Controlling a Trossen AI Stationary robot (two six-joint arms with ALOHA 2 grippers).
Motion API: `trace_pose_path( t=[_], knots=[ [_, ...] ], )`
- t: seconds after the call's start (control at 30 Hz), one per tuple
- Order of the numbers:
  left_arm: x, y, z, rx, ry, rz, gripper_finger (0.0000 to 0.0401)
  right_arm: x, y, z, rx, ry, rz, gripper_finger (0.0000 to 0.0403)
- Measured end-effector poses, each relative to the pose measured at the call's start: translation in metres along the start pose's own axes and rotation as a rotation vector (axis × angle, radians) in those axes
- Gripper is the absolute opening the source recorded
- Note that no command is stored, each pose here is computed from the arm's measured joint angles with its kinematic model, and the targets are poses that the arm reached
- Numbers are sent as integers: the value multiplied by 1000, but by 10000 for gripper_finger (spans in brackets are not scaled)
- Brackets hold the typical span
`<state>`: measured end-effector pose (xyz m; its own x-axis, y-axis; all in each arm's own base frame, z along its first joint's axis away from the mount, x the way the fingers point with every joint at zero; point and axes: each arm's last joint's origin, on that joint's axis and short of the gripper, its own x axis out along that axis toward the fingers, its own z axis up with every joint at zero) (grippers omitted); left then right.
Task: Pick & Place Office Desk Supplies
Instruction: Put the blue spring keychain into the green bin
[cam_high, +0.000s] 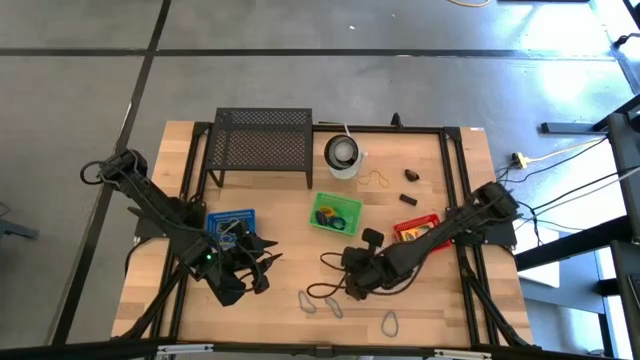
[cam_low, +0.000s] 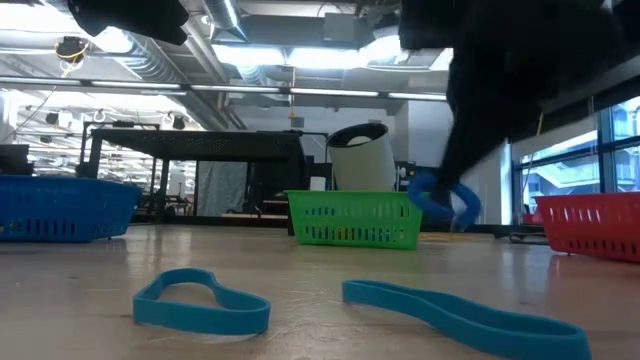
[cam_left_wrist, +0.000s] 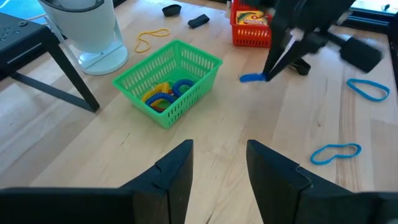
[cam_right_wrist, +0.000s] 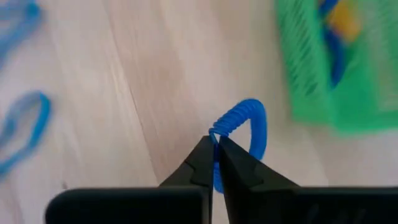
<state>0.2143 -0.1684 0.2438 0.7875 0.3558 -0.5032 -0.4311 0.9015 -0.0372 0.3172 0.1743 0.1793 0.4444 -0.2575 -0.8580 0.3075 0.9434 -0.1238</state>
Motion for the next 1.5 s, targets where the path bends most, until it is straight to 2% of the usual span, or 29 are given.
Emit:
trace_pose_path(
  t=[0.2, 0.3, 0.5, 0.63, 0.9, 1.2, 1.37, 1.5],
  knots=[
    [0, 0, 0, 0, 0, 0, 143, -34, 2, 27, 16, -347, -20, 15],
    [0, 0, 0, 0, 0, 0, 143, -51, 7, 40, 4, -493, 17, 16],
    [0, 0, 0, 0, 0, 0, 143, -67, 16, 56, -129, -650, 131, 16],
    [0, 0, 0, 0, 0, 0, 143, -64, 13, 62, -148, -641, 184, 16],
    [4, -3, -4, 10, 7, 10, 143, -45, -18, 76, -85, -558, 86, 17],
    [25, -15, -30, 108, 47, 74, 143, 4, -67, 69, 120, -411, -54, 17],
    [28, -16, -31, 106, 32, 89, 143, 29, -90, 55, 245, -339, -99, 18],
    [28, -15, -28, 93, 26, 86, 143, 39, -98, 46, 318, -292, -84, 23]
  ],
)
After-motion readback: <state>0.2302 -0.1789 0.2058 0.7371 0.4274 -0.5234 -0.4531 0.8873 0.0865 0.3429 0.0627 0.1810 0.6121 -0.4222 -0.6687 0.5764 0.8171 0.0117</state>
